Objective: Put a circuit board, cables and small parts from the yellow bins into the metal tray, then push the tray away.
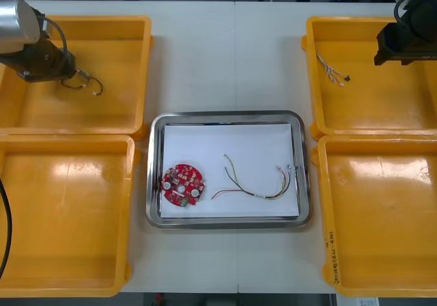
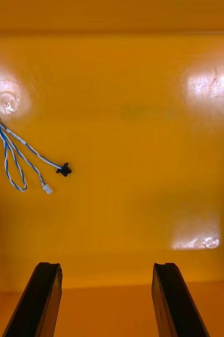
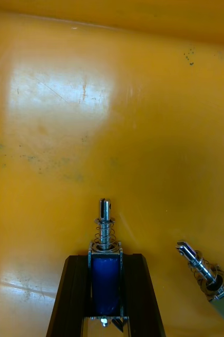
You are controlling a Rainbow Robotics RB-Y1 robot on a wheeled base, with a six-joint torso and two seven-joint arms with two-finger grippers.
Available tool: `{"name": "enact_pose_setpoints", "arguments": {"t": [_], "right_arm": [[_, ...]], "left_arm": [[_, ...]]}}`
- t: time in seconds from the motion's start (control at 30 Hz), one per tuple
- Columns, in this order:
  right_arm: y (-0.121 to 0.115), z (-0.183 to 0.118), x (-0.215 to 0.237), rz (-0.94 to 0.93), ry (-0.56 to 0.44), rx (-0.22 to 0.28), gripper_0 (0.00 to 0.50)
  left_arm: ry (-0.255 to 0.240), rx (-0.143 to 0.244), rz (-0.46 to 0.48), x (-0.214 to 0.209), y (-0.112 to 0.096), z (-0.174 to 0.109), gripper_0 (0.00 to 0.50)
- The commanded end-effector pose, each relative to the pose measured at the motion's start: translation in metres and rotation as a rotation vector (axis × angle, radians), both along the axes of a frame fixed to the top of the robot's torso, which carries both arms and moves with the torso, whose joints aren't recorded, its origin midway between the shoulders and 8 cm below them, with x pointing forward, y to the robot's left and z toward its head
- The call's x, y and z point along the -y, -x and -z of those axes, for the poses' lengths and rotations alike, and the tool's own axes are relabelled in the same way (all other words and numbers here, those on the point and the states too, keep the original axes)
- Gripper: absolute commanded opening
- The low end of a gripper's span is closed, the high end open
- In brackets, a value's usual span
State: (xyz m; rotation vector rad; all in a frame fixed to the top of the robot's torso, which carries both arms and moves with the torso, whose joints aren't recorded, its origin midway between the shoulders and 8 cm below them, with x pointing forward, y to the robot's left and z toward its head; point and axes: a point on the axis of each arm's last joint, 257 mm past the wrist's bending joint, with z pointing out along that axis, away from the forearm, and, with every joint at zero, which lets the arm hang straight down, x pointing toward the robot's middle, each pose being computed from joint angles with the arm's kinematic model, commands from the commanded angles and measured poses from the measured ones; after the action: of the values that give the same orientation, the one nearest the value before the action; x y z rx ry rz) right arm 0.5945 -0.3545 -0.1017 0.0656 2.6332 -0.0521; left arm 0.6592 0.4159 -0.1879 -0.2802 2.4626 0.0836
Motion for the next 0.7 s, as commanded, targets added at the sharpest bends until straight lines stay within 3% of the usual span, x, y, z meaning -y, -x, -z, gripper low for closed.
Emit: {"name": "enact_pose_setpoints", "arguments": {"t": [0.03, 0.37, 0.7], "right_arm": [[-0.026, -0.043, -0.004, 0.034, -0.036, 0.101, 0.500], [-0.055, -0.017, -0.043, 0.017, -0.071, 0.138, 0.500], [-0.072, 0.007, -0.059, 0.012, -0.074, 0.166, 0.500]], "left_arm": [[-0.018, -0.032, 0.040, 0.002, 0.007, 0.012, 0.000], [-0.013, -0.099, 0.052, -0.009, 0.025, -0.018, 0.000], [-0.045, -0.142, 0.061, -0.024, 0.050, -0.052, 0.000]]}}
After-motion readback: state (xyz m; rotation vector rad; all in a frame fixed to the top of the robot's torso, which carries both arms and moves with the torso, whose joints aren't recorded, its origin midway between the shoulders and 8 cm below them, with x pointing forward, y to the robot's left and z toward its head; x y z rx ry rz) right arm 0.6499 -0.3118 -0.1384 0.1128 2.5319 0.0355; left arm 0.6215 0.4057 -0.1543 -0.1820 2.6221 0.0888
